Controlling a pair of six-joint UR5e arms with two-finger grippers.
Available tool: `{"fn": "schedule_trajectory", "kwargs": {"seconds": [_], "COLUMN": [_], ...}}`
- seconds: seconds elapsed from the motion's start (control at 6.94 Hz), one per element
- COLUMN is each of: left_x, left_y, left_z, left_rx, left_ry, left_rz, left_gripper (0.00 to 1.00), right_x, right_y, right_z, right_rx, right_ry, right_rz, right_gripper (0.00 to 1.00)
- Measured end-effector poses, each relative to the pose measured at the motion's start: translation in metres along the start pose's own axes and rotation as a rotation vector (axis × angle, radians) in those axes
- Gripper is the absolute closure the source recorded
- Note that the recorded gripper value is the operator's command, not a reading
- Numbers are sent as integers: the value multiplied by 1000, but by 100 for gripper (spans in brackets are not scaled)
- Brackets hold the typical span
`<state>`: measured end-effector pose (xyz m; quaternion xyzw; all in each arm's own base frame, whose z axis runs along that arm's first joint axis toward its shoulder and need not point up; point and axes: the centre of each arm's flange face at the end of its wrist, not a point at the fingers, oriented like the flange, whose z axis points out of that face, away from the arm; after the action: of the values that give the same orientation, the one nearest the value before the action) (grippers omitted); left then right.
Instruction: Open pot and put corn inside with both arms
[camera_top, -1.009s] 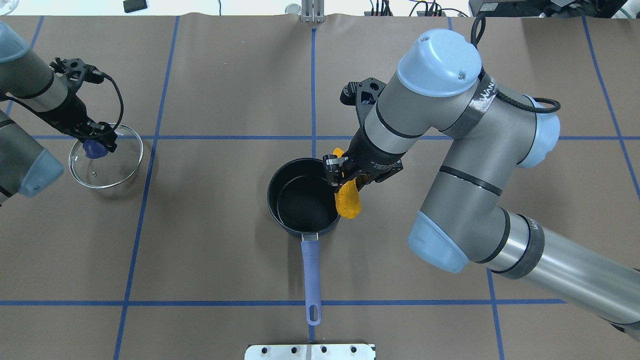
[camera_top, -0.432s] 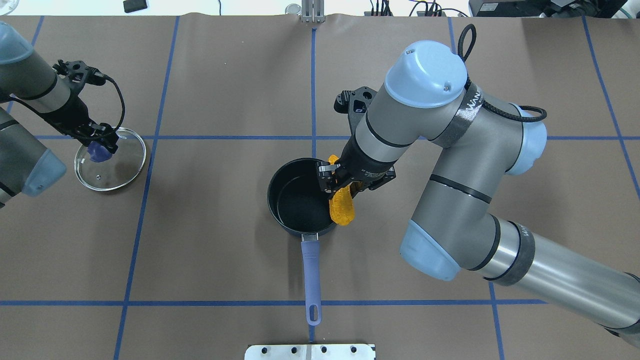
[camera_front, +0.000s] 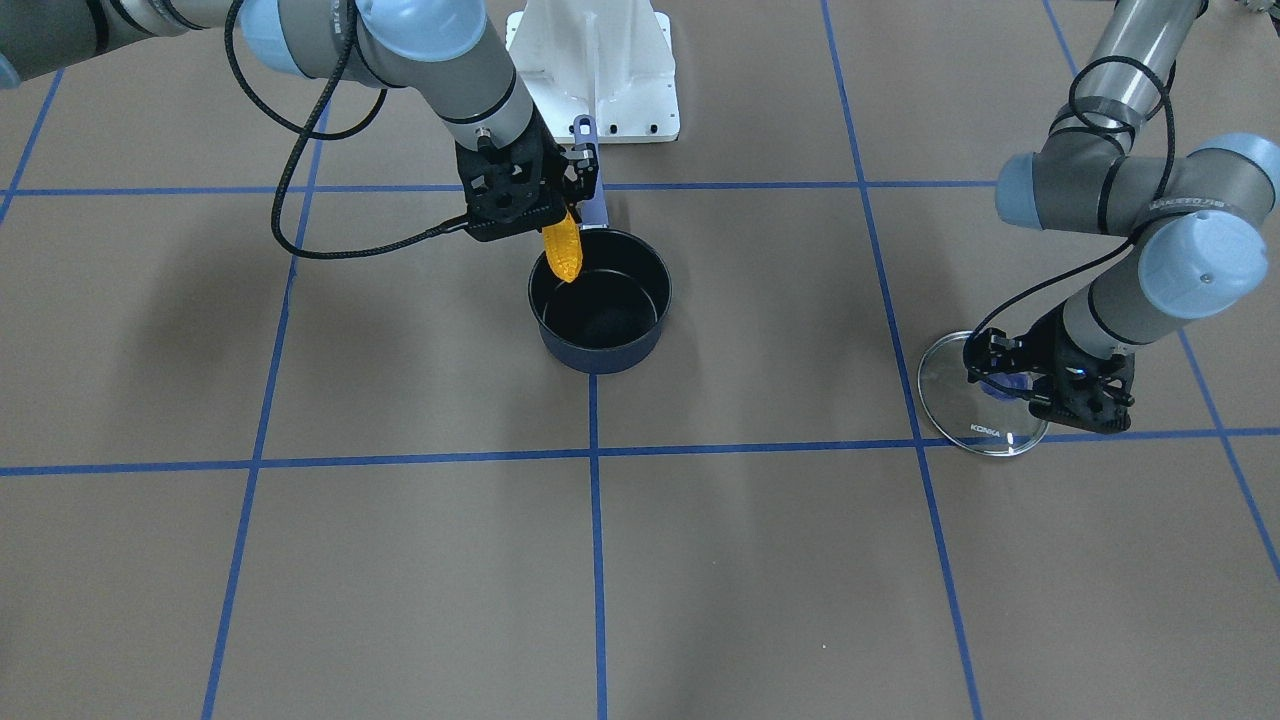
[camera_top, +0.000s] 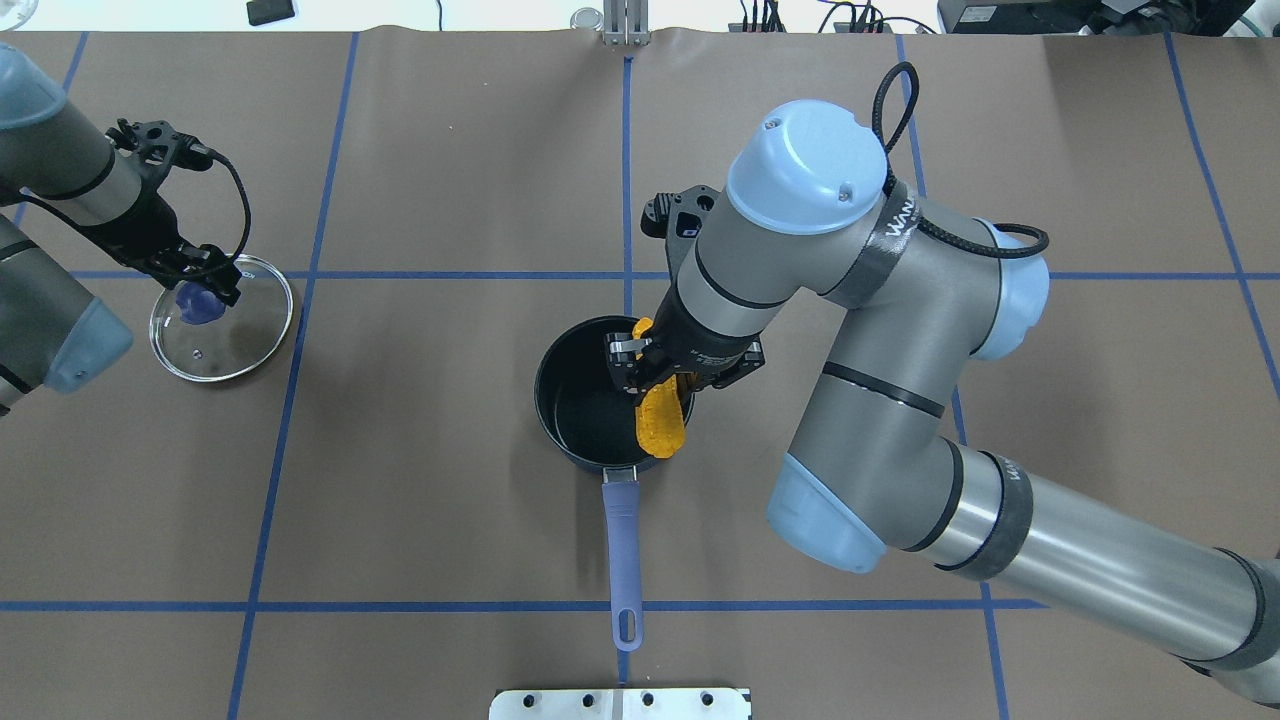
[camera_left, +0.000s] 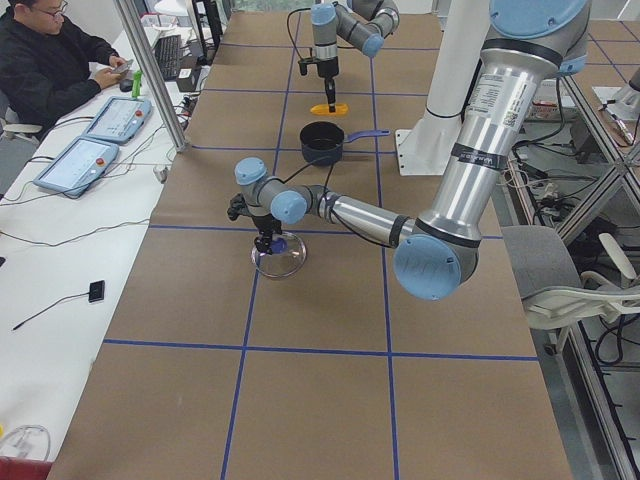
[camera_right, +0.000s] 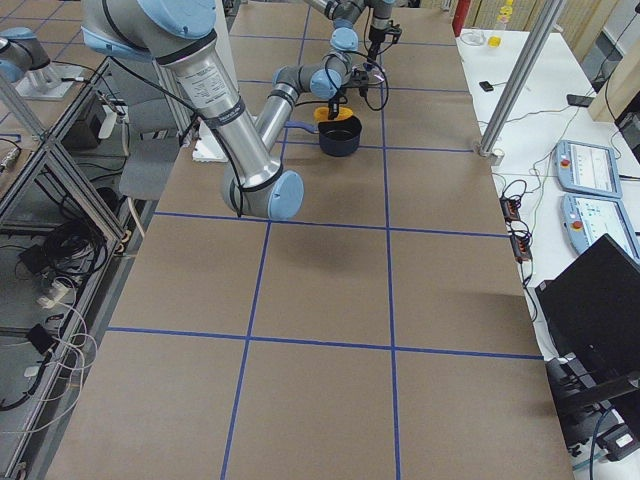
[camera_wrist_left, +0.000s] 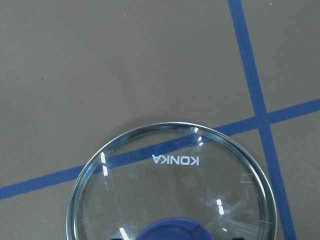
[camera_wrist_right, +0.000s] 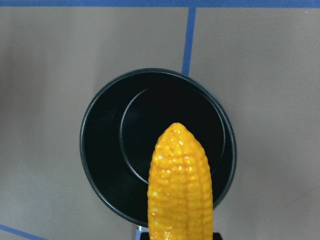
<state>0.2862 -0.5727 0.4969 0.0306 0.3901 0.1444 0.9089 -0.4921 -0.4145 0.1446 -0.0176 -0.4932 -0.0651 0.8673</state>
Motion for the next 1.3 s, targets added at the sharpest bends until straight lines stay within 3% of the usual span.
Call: {"fn": "schedule_trajectory", "kwargs": {"seconds": [0.14, 0.29, 0.43, 1.01, 1.3], "left_x": [1, 0, -4, -43, -72], "left_y": [0, -2, -3, -13, -14], "left_z": [-4, -10, -17, -70, -102], "left_rx": [11, 22, 33, 92, 141], "left_ry": [3, 5, 6, 43, 36], "left_rz": [5, 5, -1, -68, -111], "left_gripper": [2, 1, 1, 0, 0], "right_x": [-3, -6, -11, -5, 45], "right_y": [-9, -20, -27, -31, -65], "right_z": [12, 27, 34, 27, -26], "right_rx": [13, 32, 43, 50, 143], "right_ry": [-9, -20, -26, -39, -30], "right_rz": [-9, -20, -28, -80, -35], "right_gripper": [70, 52, 1, 0, 0]}}
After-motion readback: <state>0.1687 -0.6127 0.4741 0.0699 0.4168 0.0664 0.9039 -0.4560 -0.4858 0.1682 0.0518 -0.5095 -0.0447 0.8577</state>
